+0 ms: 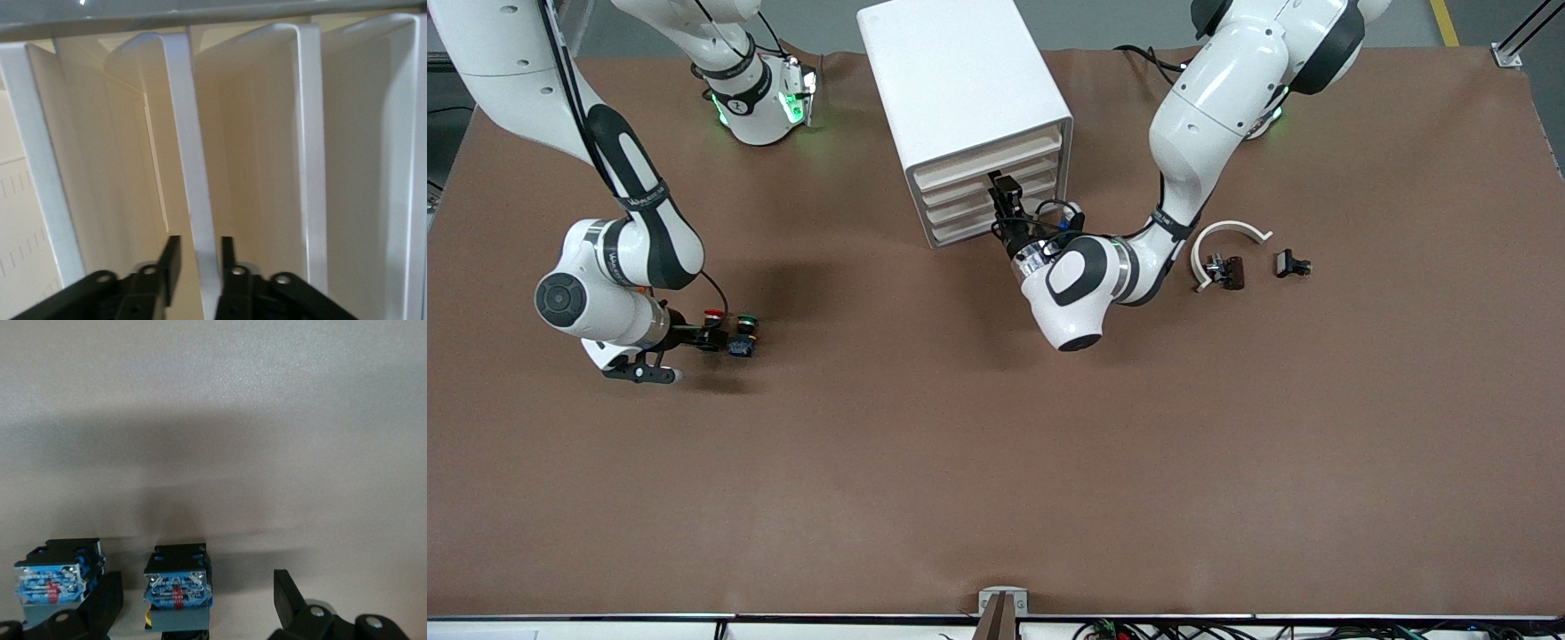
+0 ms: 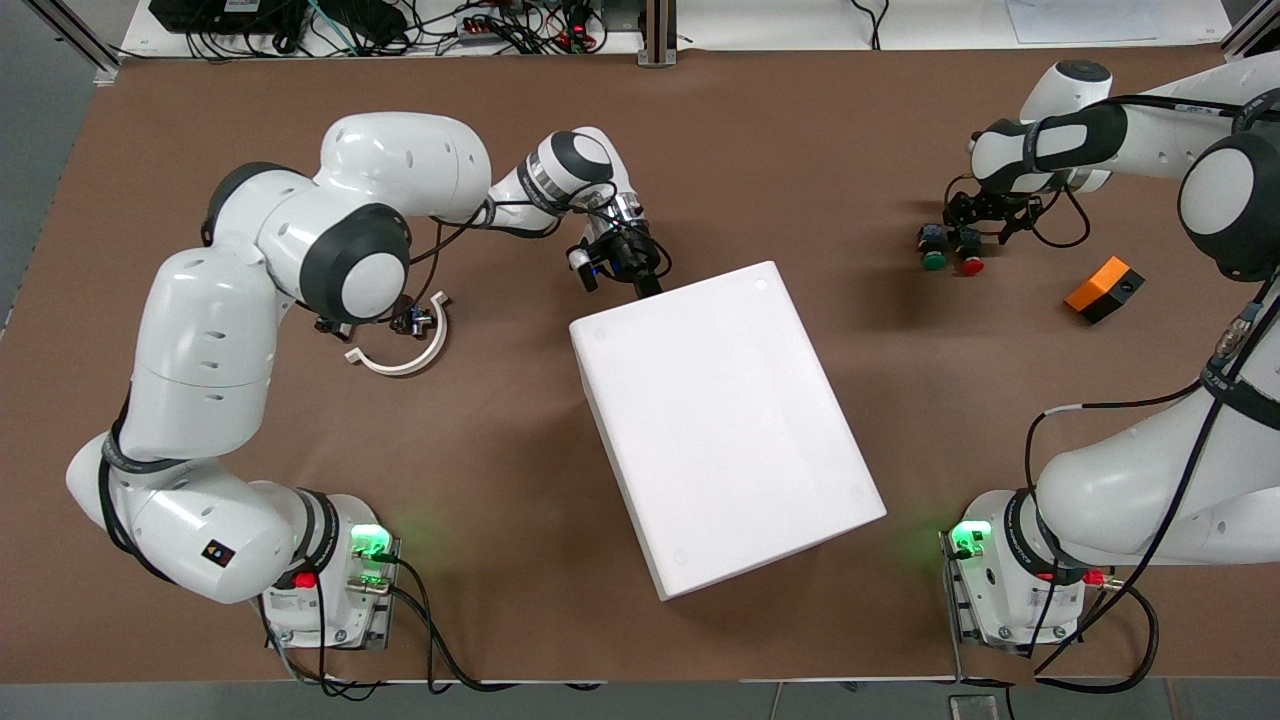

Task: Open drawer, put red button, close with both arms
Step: 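Pull the drawer open with the left gripper while the right grasps button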

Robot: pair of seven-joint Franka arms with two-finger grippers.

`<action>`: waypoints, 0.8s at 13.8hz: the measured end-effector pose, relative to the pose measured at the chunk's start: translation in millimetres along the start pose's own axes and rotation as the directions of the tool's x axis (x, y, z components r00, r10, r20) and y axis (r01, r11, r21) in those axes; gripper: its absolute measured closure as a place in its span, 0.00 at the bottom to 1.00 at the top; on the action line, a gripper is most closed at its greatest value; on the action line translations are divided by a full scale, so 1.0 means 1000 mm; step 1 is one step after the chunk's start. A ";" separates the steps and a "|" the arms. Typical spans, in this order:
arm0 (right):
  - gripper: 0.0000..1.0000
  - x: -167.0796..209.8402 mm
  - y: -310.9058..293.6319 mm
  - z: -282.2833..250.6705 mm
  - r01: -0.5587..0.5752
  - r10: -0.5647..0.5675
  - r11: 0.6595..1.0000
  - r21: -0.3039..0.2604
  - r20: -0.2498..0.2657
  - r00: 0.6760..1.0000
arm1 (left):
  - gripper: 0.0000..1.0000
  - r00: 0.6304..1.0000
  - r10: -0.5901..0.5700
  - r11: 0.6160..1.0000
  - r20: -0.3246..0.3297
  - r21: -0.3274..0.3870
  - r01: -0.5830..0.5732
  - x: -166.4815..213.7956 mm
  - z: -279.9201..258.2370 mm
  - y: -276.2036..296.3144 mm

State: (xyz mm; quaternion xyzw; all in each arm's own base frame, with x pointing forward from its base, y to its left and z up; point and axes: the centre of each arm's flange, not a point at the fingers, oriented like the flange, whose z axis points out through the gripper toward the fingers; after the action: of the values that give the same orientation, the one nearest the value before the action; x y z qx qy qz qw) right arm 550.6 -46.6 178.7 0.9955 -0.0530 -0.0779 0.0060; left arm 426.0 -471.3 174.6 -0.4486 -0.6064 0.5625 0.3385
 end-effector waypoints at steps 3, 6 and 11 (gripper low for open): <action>0.05 -0.002 -0.001 0.005 -0.004 0.004 1.000 0.000 0.011 1.000 | 0.85 0.999 -0.044 0.999 0.014 0.012 0.044 0.001 -0.001 0.004; 0.26 -0.006 -0.003 0.009 -0.004 0.004 1.000 0.000 0.021 1.000 | 0.85 0.998 -0.060 0.998 0.031 0.013 0.059 0.003 -0.008 0.005; 0.59 -0.006 -0.007 0.008 -0.005 0.005 1.000 0.001 0.020 1.000 | 0.85 0.984 -0.068 0.997 0.167 -0.021 0.072 0.031 -0.086 0.010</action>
State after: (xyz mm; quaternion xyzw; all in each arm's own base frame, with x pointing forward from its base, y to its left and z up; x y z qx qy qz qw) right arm 544.5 -38.6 171.5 0.9946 -0.0555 -0.0878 0.0054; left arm 494.9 -410.7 173.4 -0.3831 -0.6556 0.5774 0.3001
